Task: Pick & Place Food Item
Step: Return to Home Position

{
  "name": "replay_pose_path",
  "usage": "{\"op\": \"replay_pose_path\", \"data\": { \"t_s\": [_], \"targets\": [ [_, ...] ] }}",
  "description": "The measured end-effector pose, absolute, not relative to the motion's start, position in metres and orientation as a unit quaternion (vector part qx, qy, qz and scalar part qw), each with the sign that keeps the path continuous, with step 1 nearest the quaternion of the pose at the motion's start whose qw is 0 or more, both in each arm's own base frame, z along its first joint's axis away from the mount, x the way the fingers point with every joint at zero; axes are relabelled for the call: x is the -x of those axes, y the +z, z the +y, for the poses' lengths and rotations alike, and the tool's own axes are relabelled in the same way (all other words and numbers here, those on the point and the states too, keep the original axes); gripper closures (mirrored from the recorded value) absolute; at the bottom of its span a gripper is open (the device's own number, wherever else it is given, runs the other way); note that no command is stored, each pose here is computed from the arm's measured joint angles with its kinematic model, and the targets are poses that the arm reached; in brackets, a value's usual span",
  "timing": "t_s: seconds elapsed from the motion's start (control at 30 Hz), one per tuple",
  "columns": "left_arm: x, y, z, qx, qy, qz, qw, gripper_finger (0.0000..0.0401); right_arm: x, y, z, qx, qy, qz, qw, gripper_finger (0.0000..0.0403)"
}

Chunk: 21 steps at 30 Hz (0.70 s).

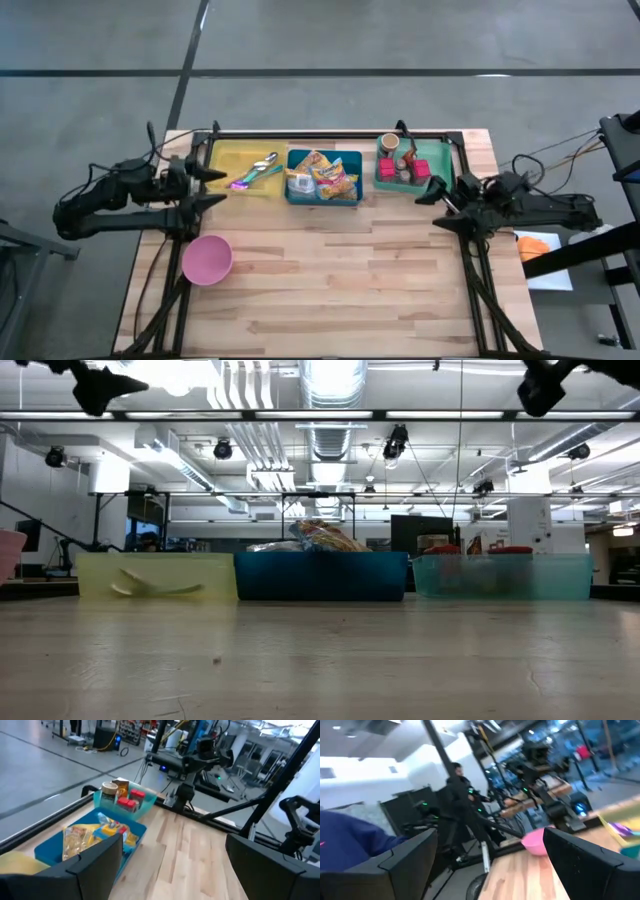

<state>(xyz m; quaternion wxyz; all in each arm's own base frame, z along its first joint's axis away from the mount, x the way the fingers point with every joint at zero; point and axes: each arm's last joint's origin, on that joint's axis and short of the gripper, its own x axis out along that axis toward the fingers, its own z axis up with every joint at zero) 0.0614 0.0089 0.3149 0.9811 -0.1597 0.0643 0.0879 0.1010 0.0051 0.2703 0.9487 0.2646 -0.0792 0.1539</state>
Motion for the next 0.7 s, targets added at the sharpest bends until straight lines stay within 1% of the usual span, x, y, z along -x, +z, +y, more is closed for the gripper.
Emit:
{"op": "replay_pose_path", "data": {
  "t_s": [0.1, 0.27, 0.5, 0.7],
  "targets": [
    [-0.059, 0.297, 0.009, 0.159, 0.088, 0.065, 0.981, 0.0043, -0.095, 0.265, 0.007, -0.262, 0.159, -0.093, 0.948, 0.0042],
    [-0.065, 0.261, 0.009, 0.163, 0.079, 0.095, 0.979, 0.0043, -0.091, 0.247, 0.008, -0.242, 0.154, -0.1, 0.953, 0.0042],
    [-0.07, 0.229, 0.008, 0.168, 0.065, 0.109, 0.978, 0.0043, -0.087, 0.221, 0.008, -0.236, 0.166, -0.121, 0.95, 0.0042],
    [-0.072, 0.206, 0.008, 0.168, 0.063, 0.115, 0.977, 0.0043, -0.089, 0.2, 0.01, -0.24, 0.198, -0.134, 0.941, 0.0042]
  ]
}}
